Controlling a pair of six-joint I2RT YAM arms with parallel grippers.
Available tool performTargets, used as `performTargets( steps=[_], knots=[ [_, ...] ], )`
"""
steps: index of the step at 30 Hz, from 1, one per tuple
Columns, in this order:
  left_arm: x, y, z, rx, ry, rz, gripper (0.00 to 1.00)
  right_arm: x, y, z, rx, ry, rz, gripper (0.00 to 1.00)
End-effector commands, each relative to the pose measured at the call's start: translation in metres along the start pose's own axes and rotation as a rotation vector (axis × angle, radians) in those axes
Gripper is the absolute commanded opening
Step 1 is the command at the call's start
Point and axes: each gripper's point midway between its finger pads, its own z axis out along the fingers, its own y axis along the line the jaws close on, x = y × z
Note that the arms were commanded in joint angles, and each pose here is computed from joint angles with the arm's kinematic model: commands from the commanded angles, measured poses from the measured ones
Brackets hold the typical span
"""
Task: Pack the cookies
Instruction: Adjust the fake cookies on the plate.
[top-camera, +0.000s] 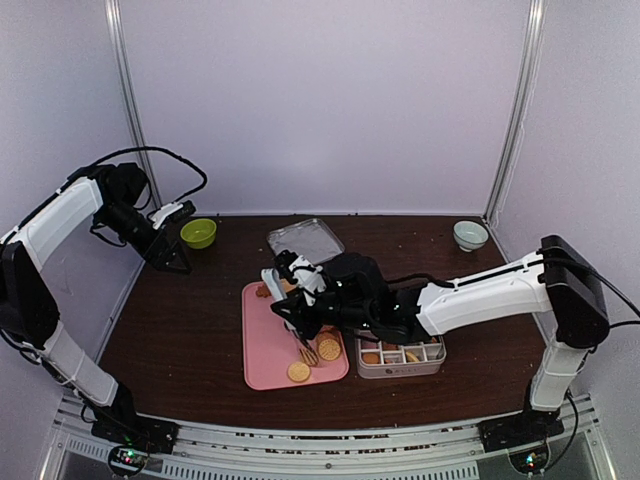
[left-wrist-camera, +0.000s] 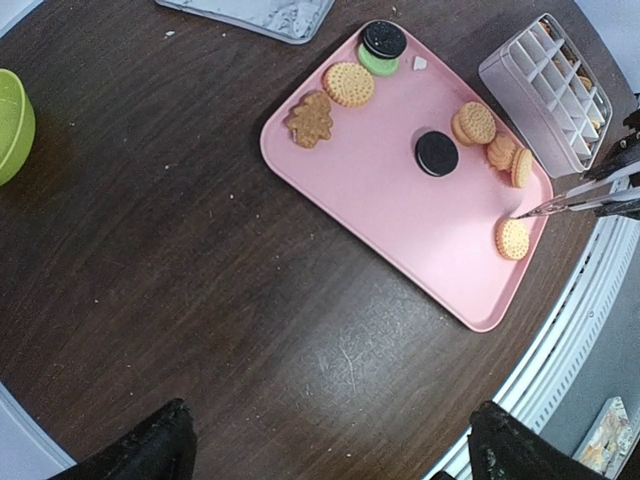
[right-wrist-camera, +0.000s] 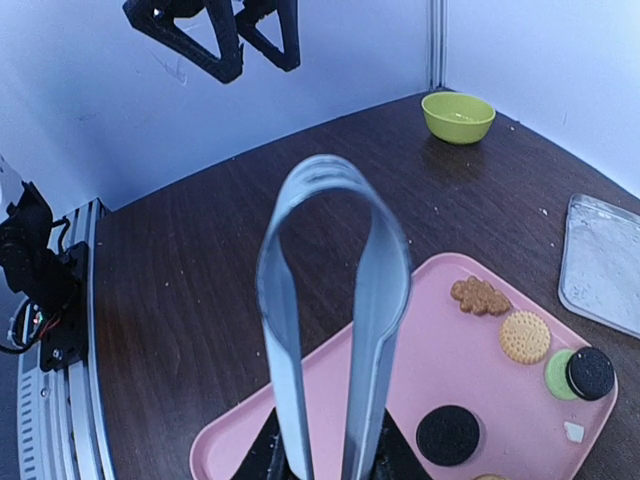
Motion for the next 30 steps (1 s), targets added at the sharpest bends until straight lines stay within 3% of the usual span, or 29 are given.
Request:
performTargets(
  steps=[1,6,11,18,30],
  knots=[
    [-0.007,0.001,-0.012,-0.027,-0.029,0.025,0.98,-0.044,-0.001,0.008,0.029,-0.141,0.004,0.00],
    [-0.010,0.000,-0.012,-0.014,-0.041,0.021,0.98,-0.069,-0.004,-0.007,0.058,-0.209,-0.007,0.00],
    [-0.038,-0.021,0.000,0.092,-0.104,0.032,0.98,-0.080,0.007,-0.016,0.004,-0.234,-0.008,0.01],
    [-0.071,-0.076,0.030,0.177,-0.081,0.206,0.98,-0.084,0.016,-0.014,-0.039,-0.225,0.006,0.06],
    [-0.103,-0.121,0.059,0.261,-0.100,0.276,0.98,-0.075,0.017,-0.006,-0.042,-0.147,0.007,0.12]
  ],
)
